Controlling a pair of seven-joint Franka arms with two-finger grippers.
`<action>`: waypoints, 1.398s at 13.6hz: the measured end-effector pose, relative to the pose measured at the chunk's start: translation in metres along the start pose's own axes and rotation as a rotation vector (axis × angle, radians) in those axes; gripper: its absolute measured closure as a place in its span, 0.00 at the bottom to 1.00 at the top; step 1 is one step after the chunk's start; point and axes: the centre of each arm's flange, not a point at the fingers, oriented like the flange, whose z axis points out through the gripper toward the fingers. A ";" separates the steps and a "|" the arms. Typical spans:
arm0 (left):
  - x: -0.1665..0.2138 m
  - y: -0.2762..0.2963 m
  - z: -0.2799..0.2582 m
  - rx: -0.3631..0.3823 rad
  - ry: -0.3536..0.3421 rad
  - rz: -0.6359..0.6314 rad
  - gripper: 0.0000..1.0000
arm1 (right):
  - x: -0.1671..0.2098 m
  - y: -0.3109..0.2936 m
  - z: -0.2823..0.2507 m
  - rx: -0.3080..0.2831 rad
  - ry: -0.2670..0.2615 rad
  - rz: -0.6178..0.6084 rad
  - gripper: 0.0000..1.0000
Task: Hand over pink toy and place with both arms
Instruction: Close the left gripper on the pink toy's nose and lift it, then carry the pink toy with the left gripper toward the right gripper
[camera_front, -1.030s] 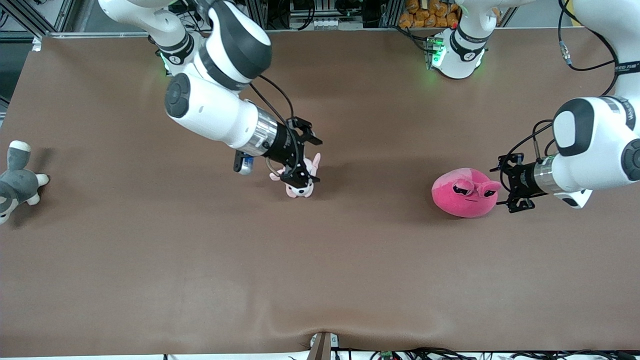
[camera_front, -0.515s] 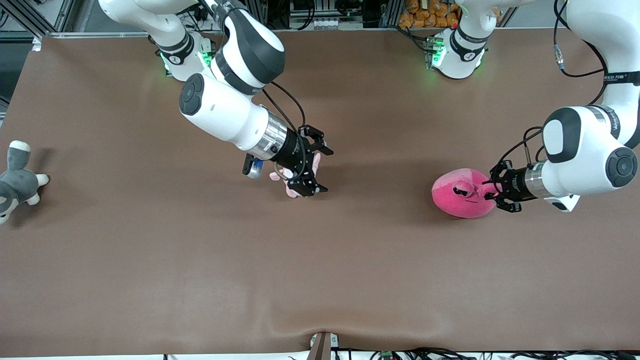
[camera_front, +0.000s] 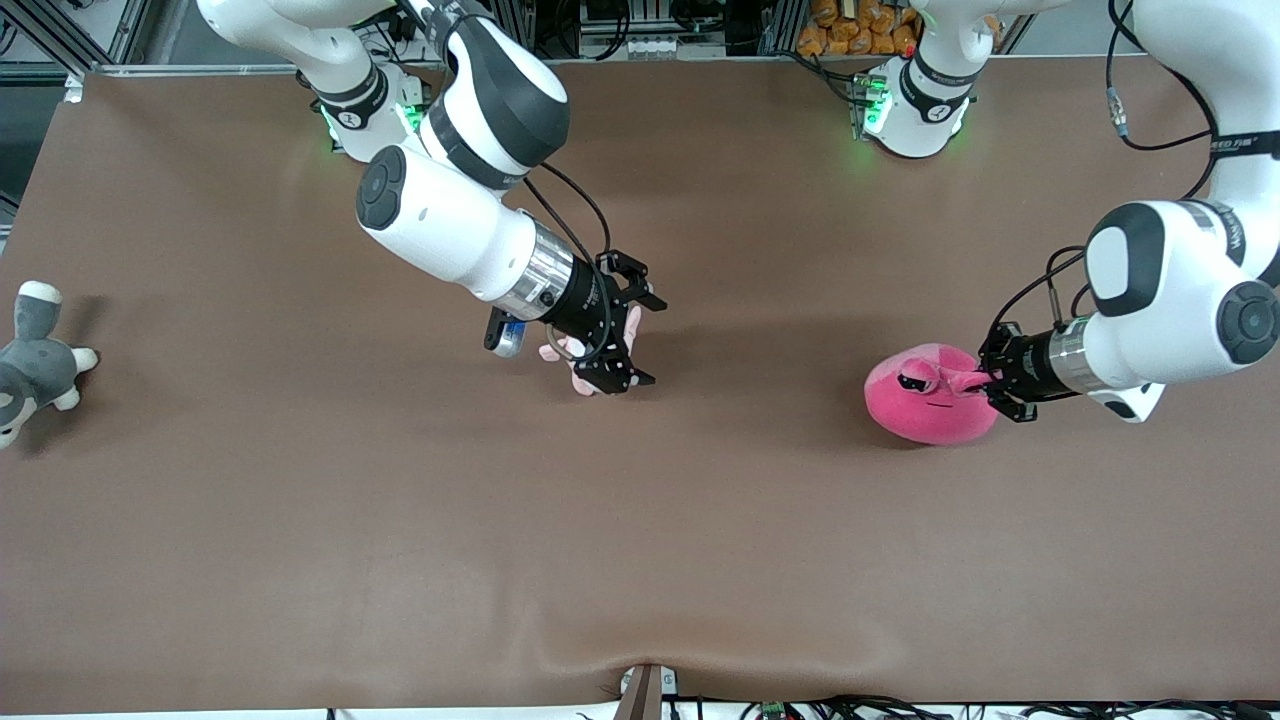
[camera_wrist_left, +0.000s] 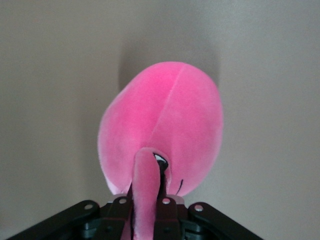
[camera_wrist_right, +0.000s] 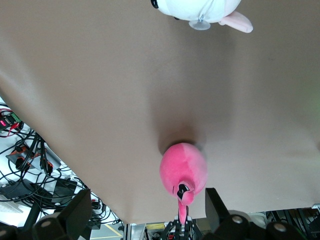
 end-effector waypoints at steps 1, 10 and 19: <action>-0.002 -0.003 -0.010 0.002 -0.001 0.004 0.88 | 0.000 0.000 0.000 0.000 0.000 0.001 0.00; -0.050 -0.056 -0.105 -0.034 -0.155 -0.002 0.89 | 0.000 -0.002 -0.002 0.000 -0.010 0.015 0.00; -0.209 -0.123 -0.138 -0.025 -0.171 -0.049 0.89 | 0.004 0.000 -0.001 -0.041 0.012 0.018 0.00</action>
